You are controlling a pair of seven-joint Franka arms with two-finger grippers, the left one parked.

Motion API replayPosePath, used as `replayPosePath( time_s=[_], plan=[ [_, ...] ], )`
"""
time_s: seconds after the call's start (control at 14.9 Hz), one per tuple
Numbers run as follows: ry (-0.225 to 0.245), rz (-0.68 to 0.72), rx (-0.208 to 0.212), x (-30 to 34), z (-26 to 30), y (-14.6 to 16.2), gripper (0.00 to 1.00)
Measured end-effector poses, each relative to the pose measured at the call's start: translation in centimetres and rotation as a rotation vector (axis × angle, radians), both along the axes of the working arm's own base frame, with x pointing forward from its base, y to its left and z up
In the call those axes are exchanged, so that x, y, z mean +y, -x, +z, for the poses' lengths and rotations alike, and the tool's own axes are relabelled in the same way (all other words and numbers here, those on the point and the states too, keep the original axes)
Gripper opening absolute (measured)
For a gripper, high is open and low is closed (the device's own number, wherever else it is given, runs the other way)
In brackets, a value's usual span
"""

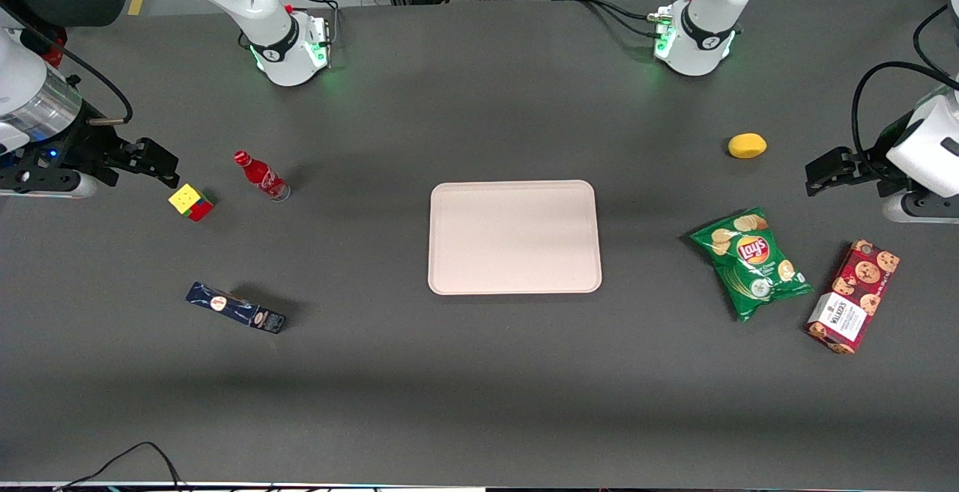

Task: Place coke bottle on tray
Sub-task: 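Move the right gripper over the red Coca-Cola bottle lying on its side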

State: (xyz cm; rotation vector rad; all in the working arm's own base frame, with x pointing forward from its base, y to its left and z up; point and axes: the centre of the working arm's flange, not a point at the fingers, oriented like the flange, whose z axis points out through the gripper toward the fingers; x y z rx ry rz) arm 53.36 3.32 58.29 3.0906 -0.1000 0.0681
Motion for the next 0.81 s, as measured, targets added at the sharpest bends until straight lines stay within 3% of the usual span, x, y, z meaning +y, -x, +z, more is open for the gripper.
replayPosePath(
  time_s=[0.27,0.47,0.81],
  plan=[
    [-0.002,0.0,0.012,0.1,-0.1,0.1,1.0],
    [-0.033,-0.005,0.024,0.3,-0.2,0.2,1.0],
    [-0.037,-0.006,0.093,0.4,-3.5,0.9,1.0]
  ],
)
